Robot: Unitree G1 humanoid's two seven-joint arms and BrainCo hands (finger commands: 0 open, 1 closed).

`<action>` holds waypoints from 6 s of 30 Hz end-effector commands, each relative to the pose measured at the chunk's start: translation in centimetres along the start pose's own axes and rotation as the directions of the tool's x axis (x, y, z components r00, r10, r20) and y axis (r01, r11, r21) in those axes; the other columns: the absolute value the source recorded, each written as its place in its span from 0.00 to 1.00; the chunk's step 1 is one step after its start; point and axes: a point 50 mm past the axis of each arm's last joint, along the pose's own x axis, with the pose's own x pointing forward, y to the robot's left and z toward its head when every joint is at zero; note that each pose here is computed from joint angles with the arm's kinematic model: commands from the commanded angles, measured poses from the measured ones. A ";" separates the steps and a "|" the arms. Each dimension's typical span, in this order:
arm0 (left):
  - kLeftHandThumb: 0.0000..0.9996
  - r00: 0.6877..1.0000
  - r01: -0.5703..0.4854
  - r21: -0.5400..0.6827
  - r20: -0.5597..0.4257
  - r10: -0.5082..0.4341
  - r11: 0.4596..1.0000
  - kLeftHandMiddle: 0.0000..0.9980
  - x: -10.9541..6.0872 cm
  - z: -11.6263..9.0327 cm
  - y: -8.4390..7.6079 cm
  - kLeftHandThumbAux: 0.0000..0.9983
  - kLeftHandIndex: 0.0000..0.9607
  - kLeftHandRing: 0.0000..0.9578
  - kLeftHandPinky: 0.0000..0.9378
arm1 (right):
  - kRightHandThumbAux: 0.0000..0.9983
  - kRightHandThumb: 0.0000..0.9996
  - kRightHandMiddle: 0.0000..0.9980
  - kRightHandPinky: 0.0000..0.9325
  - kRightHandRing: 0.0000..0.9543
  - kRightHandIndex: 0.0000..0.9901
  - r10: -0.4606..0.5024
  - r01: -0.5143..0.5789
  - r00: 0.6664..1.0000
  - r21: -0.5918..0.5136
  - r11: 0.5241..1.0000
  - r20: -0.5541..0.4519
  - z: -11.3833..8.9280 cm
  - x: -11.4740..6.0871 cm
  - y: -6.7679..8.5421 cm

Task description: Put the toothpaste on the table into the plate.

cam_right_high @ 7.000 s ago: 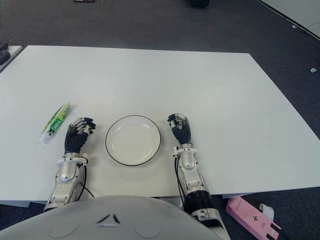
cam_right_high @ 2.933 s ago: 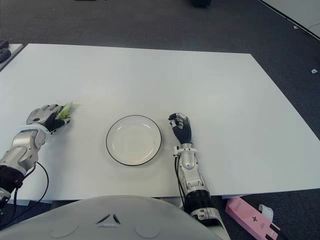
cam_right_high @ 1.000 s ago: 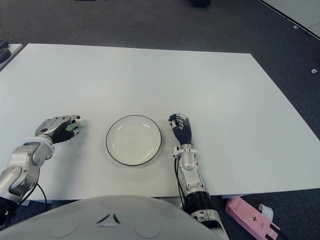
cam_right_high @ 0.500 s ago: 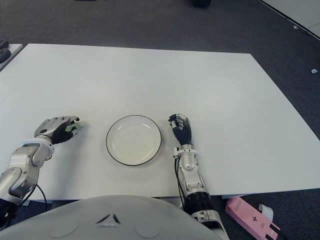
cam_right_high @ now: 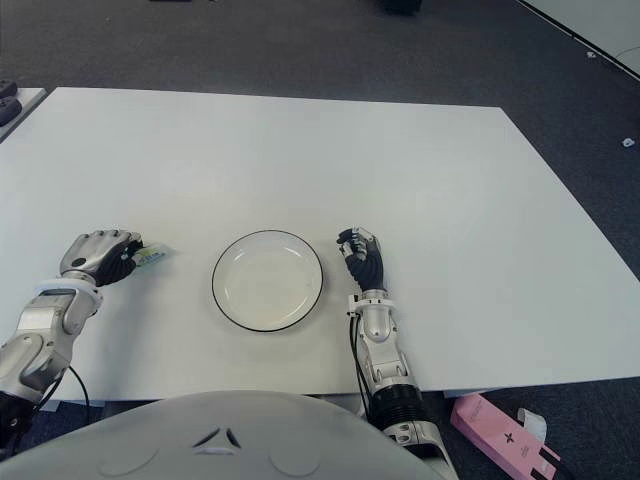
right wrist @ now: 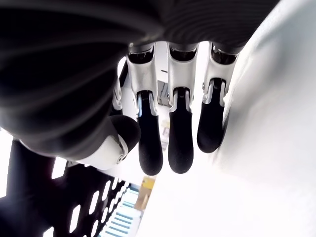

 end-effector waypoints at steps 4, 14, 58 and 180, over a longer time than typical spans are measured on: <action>0.80 1.000 -0.014 0.058 -0.010 0.015 0.998 0.49 0.2 -0.8 -0.5 0.47 0.48 0.49 0.52 | 0.73 0.70 0.51 0.53 0.53 0.43 0.020 -0.024 0.991 -0.025 0.999 -0.129 -2.3 -1.5 0.1; 0.78 0.999 0.032 0.090 -0.025 -0.030 0.995 0.53 0.3 -1.1 -0.7 0.45 0.47 0.53 0.55 | 0.73 0.70 0.51 0.54 0.53 0.43 0.016 -0.019 0.991 -0.024 1.000 -0.134 -2.3 -1.6 0.0; 0.26 0.984 0.150 0.134 0.079 -0.161 0.980 0.34 0.0 -2.7 3.4 0.42 0.21 0.38 0.46 | 0.74 0.70 0.50 0.54 0.52 0.43 0.019 -0.023 0.991 -0.031 0.999 -0.129 -2.2 -1.6 -0.1; 0.00 0.897 0.442 0.299 -0.112 -0.428 0.846 0.09 -4.5 6.7 -8.6 0.45 0.04 0.07 0.10 | 0.74 0.70 0.51 0.51 0.52 0.43 -0.007 -0.001 0.987 -0.046 0.999 -0.159 -2.4 -3.1 -1.4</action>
